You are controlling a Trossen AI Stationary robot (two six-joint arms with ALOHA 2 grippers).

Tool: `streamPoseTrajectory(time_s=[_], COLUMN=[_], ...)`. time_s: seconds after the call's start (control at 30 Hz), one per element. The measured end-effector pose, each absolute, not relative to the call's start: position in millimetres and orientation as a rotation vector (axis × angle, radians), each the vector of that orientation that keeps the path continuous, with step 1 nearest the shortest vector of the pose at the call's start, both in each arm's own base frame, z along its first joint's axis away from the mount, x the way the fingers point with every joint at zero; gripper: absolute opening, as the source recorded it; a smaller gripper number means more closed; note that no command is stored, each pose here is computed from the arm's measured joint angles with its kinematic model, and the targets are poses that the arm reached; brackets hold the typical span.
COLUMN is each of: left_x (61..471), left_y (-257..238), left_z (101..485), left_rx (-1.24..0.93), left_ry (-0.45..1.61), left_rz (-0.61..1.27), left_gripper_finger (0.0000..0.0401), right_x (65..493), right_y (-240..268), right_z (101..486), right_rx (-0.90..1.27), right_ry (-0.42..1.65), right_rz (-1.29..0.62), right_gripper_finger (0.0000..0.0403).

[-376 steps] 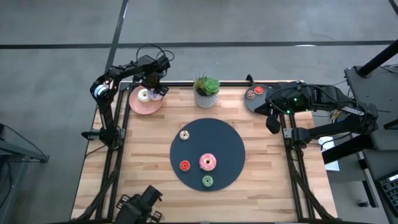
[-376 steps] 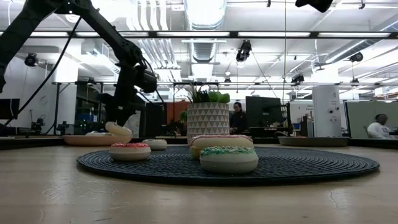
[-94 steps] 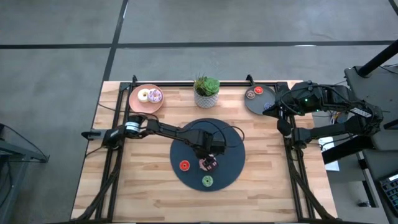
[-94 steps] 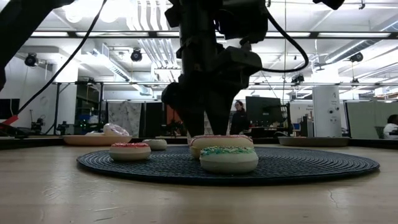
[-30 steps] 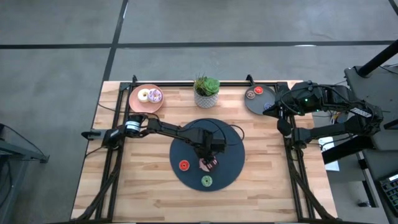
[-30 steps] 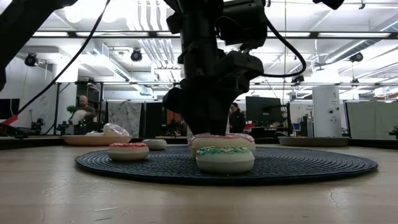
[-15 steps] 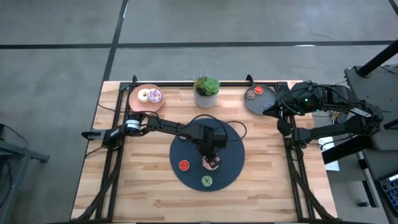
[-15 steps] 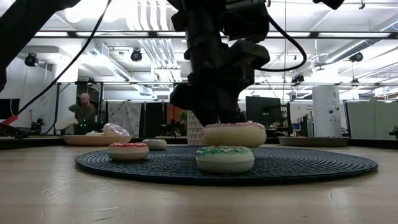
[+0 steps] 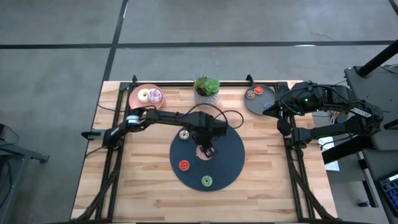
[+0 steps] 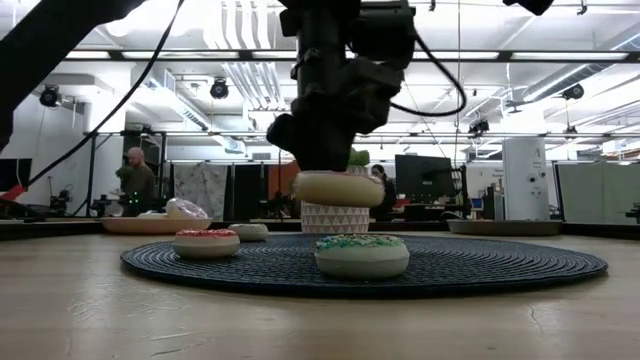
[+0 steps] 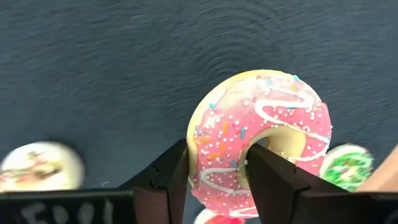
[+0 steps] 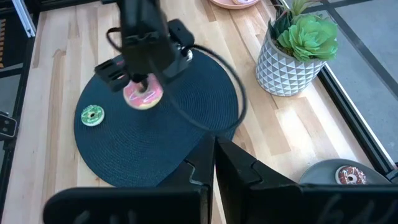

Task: Pick & Place donuts
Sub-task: Put the large pink donut on the pink plate

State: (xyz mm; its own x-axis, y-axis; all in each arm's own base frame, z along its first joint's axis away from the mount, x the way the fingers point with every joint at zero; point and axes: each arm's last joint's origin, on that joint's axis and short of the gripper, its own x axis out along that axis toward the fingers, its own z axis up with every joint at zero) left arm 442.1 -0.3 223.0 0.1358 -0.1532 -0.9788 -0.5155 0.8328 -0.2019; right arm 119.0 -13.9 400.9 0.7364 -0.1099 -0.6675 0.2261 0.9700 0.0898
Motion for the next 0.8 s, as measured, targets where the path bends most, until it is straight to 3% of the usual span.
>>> streamPoseTrajectory(time_s=[0.47, 0.8], left_x=[415, 398], left_y=[39, 66], left_z=[242, 266], left_rx=[-0.479, -0.441], left_ry=[1.573, 1.520], left_rz=[0.429, 0.515], left_gripper_finger=[0.0127, 0.0127], right_x=[119, 119], right_y=[-14, -14], right_z=[401, 401], right_rx=[0.168, 0.168], right_ry=[0.718, 0.714], right_rz=[-0.185, -0.185], right_gripper_finger=[0.0009, 0.0009])
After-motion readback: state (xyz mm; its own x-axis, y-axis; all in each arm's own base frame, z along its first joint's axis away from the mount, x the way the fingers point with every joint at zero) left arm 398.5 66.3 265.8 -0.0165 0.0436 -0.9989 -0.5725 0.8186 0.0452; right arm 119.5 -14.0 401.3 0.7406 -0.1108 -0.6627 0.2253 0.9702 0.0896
